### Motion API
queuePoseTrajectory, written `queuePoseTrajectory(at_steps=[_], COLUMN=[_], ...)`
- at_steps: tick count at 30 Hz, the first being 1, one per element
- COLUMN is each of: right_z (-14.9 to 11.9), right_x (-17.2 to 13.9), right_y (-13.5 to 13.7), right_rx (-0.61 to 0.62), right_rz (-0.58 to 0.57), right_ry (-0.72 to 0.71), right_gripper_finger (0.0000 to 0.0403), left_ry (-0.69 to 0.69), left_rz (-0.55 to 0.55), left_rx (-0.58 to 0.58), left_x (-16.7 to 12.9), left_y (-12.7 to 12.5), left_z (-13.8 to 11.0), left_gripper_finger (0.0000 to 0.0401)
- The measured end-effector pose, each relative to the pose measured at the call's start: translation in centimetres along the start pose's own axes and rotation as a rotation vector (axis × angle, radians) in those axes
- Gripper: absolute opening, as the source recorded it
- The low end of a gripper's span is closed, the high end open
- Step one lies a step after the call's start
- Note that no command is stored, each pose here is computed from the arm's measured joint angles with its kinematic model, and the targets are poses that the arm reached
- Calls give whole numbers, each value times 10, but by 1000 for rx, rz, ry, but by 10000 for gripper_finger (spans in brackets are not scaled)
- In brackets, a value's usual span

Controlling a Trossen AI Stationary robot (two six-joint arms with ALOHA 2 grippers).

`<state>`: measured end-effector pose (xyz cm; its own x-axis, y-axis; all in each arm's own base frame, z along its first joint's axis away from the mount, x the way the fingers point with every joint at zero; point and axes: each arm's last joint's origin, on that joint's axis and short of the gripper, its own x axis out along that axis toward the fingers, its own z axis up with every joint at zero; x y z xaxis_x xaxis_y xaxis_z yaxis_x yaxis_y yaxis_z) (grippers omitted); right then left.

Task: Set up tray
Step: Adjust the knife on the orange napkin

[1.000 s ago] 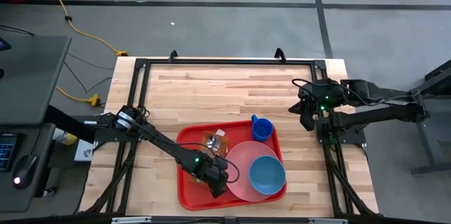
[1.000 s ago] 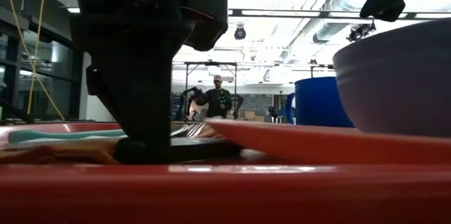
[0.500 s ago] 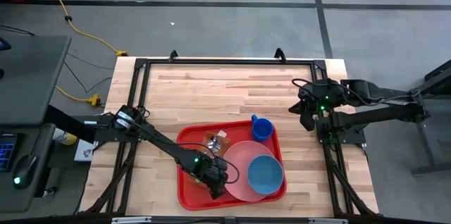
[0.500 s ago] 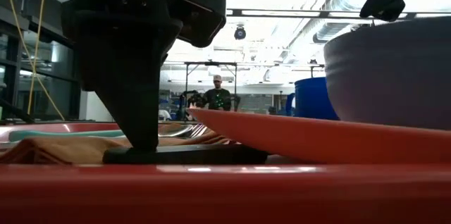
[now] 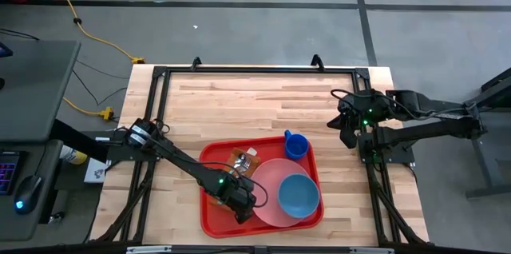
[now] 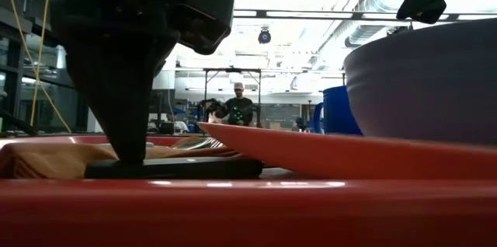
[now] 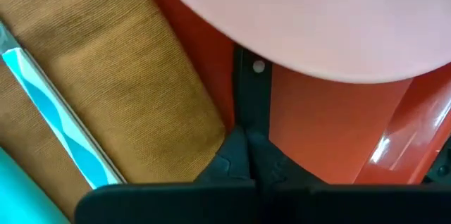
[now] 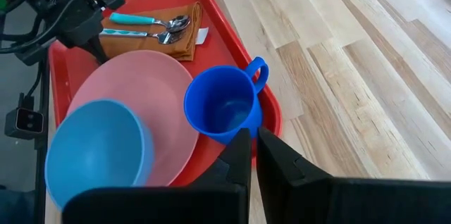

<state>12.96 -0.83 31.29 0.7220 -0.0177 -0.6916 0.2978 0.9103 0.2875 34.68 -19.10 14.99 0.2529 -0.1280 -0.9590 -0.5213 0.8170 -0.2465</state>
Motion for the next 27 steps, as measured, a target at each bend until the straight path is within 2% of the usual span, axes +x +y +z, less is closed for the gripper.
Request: queuePoseTrajectory(at_steps=[4,11,18,22,27], right_z=[0,0,0,0,0], right_x=[0,0,0,0,0], right_y=[0,0,0,0,0], right_rx=[0,0,3,3,4], right_rz=[0,0,0,0,0], right_ry=[0,0,1,1,1], right_gripper_finger=[0,0,0,0,0], left_ry=[7,38,5,-26,-8], left_rz=[12,94,149,154,88], left_rx=[-19,-112,-216,-182,-49], left_x=[0,-4,-16,-21,-26], left_y=[1,9,15,16,6], left_z=[-1,-5,-6,-5,-1], left_gripper_finger=[10,45,17,16,70])
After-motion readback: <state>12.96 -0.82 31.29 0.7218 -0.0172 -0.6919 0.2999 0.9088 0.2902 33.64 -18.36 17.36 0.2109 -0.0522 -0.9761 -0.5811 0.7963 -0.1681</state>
